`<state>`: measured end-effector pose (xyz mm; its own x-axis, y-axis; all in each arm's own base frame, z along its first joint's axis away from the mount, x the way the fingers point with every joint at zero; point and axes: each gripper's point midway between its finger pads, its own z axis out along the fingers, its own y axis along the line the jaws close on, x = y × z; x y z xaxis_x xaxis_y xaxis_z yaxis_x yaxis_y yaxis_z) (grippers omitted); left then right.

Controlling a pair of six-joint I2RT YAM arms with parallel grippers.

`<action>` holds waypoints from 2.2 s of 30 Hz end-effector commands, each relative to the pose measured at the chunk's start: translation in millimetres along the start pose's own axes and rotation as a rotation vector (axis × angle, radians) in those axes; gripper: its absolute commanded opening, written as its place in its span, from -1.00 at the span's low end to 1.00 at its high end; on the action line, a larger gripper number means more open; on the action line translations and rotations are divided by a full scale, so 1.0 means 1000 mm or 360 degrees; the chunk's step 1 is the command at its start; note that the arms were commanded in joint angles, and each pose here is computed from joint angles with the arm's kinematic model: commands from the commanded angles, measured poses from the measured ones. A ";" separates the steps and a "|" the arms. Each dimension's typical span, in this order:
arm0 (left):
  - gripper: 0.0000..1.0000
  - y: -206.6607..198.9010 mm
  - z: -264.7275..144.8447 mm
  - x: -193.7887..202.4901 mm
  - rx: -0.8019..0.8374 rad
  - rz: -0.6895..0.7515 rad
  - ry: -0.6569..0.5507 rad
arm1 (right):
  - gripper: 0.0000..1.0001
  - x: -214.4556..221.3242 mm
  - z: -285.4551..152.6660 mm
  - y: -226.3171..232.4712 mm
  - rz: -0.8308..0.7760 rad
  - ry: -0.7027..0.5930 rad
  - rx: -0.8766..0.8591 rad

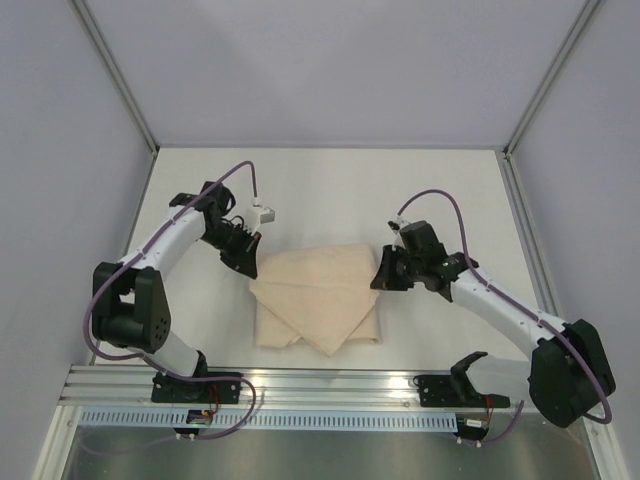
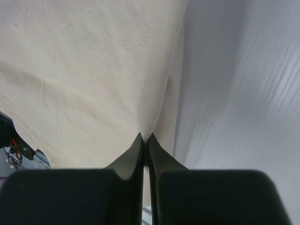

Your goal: Prepare the surgical pack

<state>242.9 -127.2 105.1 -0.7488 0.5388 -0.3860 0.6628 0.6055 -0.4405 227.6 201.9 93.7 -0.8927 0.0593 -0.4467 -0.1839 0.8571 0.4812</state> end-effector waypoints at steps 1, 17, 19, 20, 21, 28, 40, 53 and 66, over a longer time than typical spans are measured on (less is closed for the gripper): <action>-1.00 -0.008 -0.008 0.011 0.0002 0.0046 0.0049 | -0.93 0.009 -0.010 -0.001 0.0046 0.0052 0.0007; -0.53 0.024 0.031 0.036 -0.0044 0.0017 0.0179 | -0.15 0.047 0.038 -0.009 0.0135 0.0207 -0.0166; -0.56 0.026 0.034 0.037 -0.0049 0.0007 0.0184 | -0.38 0.054 0.043 -0.011 0.0148 0.0246 -0.0191; -0.59 0.028 0.036 0.037 -0.0055 0.0003 0.0180 | -0.52 0.051 0.045 -0.004 0.0146 0.0240 -0.0268; -0.69 0.030 0.037 0.035 -0.0066 -0.0013 0.0177 | -0.61 0.052 0.047 -0.004 0.0154 0.0250 -0.0287; -1.00 0.067 0.038 0.000 -0.0269 -0.0045 0.0098 | -0.99 0.006 0.078 -0.012 0.0275 0.0172 -0.0300; -0.89 0.126 0.006 -0.085 -0.0535 0.0112 0.0009 | -0.99 -0.135 0.114 -0.018 0.0120 -0.0007 -0.0126; 0.25 0.020 -0.054 -0.059 -0.0471 0.0318 -0.0188 | 0.48 -0.090 0.010 0.018 0.0194 -0.0315 0.0035; 0.99 -0.017 -0.005 -0.032 -0.0704 0.0885 -0.0034 | 0.04 -0.036 0.065 0.108 0.0338 -0.0178 -0.0389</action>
<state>244.4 -147.5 120.9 -0.3919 0.7975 -0.4587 0.8798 0.4706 0.0666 251.4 302.8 89.2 -0.9059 0.2023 -0.3720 -0.0942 0.7603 0.6427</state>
